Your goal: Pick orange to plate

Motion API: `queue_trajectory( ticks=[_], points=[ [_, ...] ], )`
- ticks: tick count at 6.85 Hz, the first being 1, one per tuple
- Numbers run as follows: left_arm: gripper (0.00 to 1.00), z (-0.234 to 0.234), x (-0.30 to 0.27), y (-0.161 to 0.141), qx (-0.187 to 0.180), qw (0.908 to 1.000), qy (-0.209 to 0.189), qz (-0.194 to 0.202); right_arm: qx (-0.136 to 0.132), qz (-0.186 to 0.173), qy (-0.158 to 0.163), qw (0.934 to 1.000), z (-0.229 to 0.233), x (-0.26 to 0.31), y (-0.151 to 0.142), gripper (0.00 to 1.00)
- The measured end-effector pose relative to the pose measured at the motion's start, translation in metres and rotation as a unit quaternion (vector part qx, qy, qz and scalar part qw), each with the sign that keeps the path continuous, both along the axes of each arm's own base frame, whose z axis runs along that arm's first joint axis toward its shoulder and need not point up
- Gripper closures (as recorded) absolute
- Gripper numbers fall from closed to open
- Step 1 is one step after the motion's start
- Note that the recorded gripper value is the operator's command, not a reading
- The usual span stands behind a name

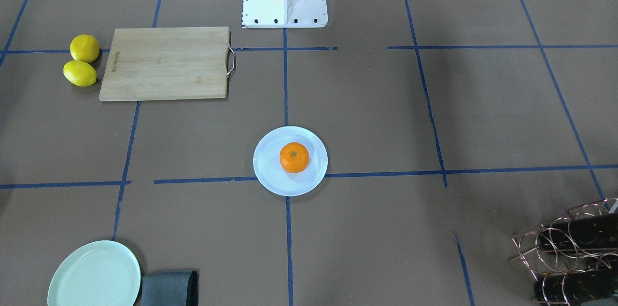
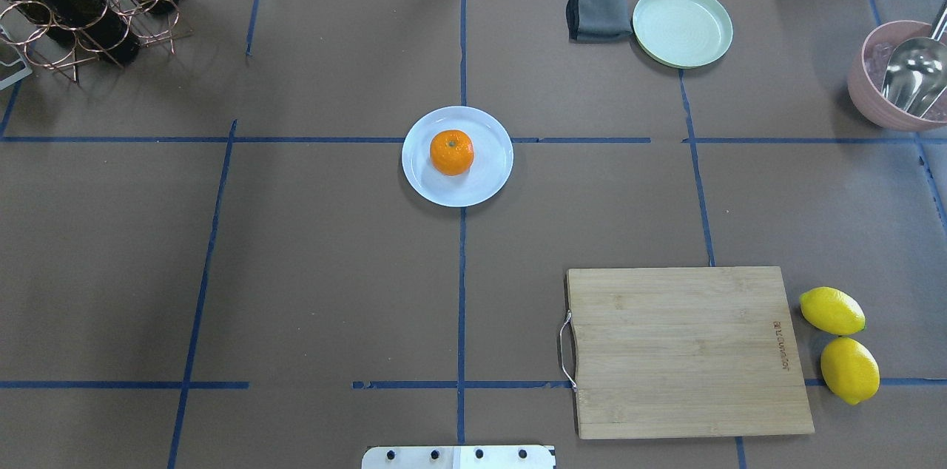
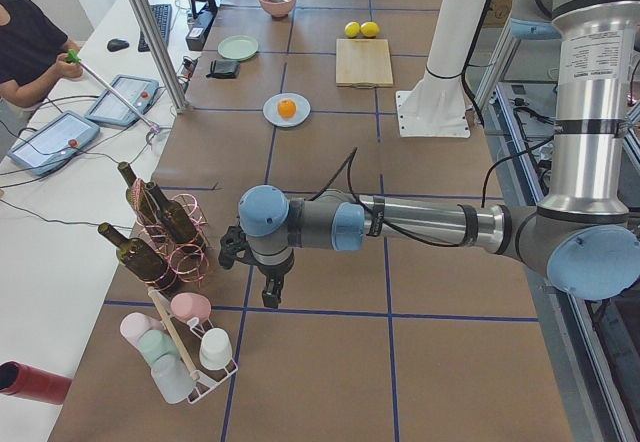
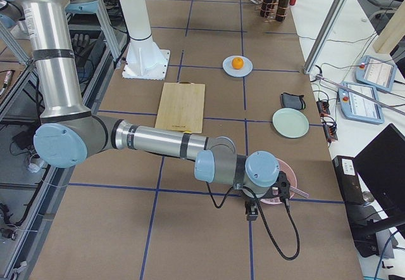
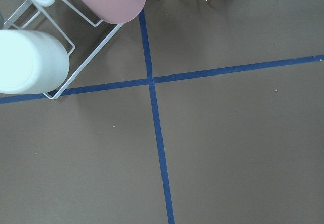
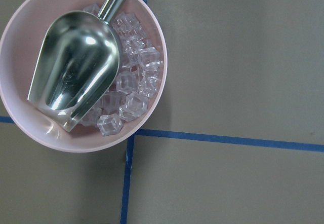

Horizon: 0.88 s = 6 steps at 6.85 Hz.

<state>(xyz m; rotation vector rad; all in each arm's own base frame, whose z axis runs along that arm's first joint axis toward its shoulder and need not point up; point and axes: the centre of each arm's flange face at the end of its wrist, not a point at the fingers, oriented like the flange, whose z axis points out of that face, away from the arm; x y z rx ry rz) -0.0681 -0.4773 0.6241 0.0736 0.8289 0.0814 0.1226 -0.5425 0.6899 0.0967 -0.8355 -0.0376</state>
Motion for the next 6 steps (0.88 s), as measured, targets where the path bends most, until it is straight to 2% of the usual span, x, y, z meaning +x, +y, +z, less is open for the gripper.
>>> queue_trajectory(
  ticks=[2,6],
  points=[
    [0.0,0.0101,-0.0145,0.0112,-0.01,0.9998,-0.002,-0.015,0.0,0.0,0.0,1.0,0.0011,-0.0005,0.0012,0.0],
    [0.0,0.0133,-0.0173,0.0132,-0.014,0.9997,-0.002,-0.019,0.0,0.0,0.0,1.0,0.0017,-0.0006,0.0019,0.0]
  ],
)
